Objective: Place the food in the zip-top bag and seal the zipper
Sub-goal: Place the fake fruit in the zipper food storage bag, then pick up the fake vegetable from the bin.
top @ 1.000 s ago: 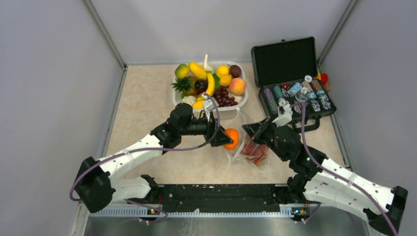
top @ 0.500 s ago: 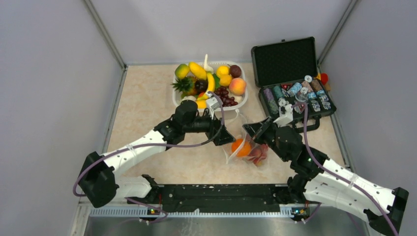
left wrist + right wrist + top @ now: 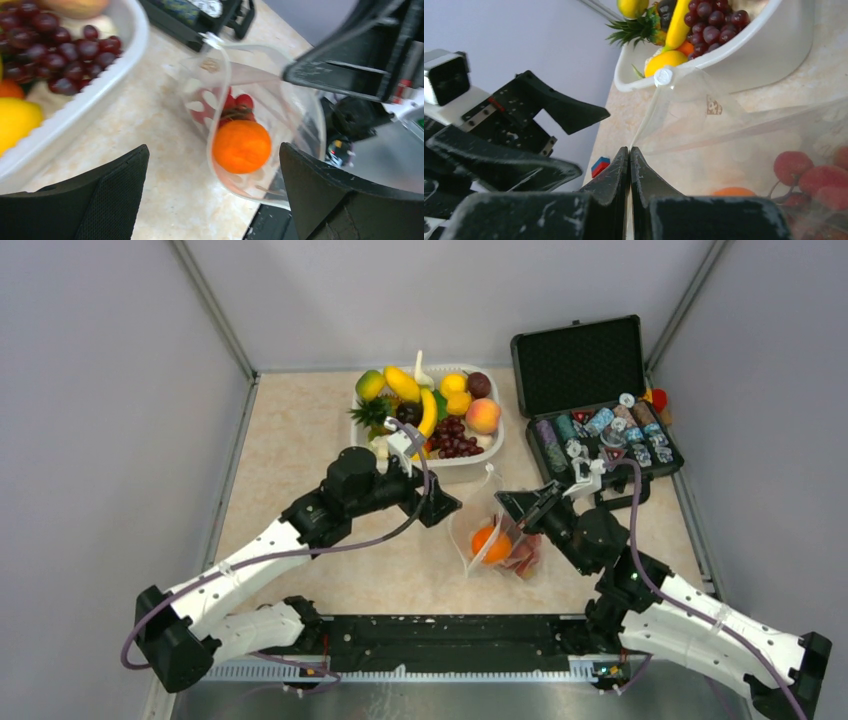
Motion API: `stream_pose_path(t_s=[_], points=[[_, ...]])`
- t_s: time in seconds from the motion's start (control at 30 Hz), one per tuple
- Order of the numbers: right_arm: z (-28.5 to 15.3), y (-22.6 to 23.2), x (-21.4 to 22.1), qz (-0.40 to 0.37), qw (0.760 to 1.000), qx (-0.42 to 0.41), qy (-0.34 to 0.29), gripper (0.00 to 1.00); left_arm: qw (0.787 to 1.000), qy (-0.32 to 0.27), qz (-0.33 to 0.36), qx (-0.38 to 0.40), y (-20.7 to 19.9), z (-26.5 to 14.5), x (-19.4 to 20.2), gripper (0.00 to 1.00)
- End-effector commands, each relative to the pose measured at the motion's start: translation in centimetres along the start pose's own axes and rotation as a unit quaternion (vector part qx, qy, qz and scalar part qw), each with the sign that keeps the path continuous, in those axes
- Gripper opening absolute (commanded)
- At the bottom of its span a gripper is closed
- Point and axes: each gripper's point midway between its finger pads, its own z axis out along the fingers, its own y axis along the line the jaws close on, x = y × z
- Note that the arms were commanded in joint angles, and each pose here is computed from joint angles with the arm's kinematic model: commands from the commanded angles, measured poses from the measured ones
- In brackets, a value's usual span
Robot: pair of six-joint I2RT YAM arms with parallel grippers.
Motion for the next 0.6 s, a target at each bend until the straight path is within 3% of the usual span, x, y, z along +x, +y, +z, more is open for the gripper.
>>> stream_pose_path(t_s=[0.0, 0.1, 0.2, 0.33, 0.57], points=[[-0.6, 3.7, -2.4, 0.005, 0.997, -0.073, -0.038, 0.00, 0.994, 0.006, 0.001, -0.110, 3.8, -0.2, 0.0, 0.99], [-0.6, 3.4, -2.3, 0.006, 0.997, -0.067, -0.036, 0.00, 0.987, 0.014, 0.003, -0.163, 5.4, -0.7, -0.5, 0.99], [-0.5, 2.2, -2.0, 0.012, 0.999, -0.038, -0.035, 0.00, 0.975, -0.026, 0.006, -0.219, 7.3, -1.6, -3.3, 0.99], [-0.4, 0.4, -1.3, 0.014, 1.000, 0.006, -0.023, 0.00, 0.968, -0.049, -0.001, -0.246, 9.6, -2.1, -6.9, 0.99], [0.1, 1.1, -0.9, 0.004, 1.000, 0.010, 0.001, 0.00, 0.959, -0.077, 0.001, -0.272, 13.7, -1.4, -12.3, 0.99]])
